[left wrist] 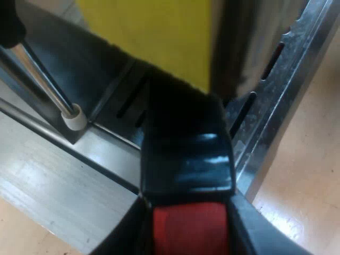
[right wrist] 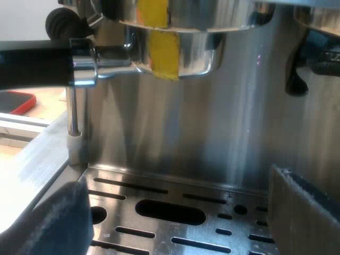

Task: Put the handle in the coffee machine

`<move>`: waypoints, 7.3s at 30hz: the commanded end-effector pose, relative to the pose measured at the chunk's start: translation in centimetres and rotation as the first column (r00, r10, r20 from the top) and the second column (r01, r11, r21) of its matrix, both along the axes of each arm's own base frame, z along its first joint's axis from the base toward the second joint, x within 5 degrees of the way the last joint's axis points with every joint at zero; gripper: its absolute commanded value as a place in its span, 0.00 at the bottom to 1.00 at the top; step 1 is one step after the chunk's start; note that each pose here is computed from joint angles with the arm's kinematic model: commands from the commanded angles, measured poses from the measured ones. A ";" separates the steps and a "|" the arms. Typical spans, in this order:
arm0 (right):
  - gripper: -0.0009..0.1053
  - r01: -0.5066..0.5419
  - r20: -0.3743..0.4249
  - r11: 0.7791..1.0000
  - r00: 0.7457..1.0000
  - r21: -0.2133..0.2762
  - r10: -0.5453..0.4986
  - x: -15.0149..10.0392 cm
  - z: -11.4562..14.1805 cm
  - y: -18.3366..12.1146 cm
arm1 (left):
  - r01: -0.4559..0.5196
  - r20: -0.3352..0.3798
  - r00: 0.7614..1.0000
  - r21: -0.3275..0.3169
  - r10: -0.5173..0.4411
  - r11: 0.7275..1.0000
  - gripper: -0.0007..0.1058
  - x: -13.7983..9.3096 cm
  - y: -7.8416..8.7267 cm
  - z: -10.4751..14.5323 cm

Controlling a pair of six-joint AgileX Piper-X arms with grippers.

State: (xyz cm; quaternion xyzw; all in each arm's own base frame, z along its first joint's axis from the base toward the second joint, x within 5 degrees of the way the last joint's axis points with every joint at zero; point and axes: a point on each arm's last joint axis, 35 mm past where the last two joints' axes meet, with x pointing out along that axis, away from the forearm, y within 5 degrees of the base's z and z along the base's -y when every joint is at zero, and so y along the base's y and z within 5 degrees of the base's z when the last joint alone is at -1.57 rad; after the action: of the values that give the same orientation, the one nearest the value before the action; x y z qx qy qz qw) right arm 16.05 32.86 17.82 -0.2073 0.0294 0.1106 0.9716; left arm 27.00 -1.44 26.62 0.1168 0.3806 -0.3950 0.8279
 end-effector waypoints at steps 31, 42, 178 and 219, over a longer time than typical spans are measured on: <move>0.68 0.004 0.009 1.000 1.000 0.001 -0.004 0.2 0.2 -0.1 | 0.083 0.101 0.992 -0.053 -0.077 0.995 0.01 0.0 -0.3 3.9; 0.68 0.004 0.008 1.000 1.000 0.003 -0.004 0.2 0.2 -0.1 | 0.076 0.074 0.995 -0.113 -0.068 0.991 0.01 -0.1 -0.4 4.6; 0.45 -0.003 0.295 0.935 0.949 0.355 -0.109 10.8 0.4 2.0 | 0.025 0.026 0.999 -0.107 -0.023 0.994 0.73 -1.6 0.4 6.8; 0.45 -0.003 0.295 0.935 0.949 0.355 -0.109 10.8 0.4 2.0 | -0.106 -0.173 0.978 0.075 0.117 0.992 0.01 2.0 1.8 2.9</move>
State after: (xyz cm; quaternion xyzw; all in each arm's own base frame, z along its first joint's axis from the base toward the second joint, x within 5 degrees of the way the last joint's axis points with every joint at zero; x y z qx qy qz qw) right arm 26.87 35.19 15.61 -0.1035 -0.0963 0.0712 0.9874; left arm 29.22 0.66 29.18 0.0879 0.4748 -0.3335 0.8097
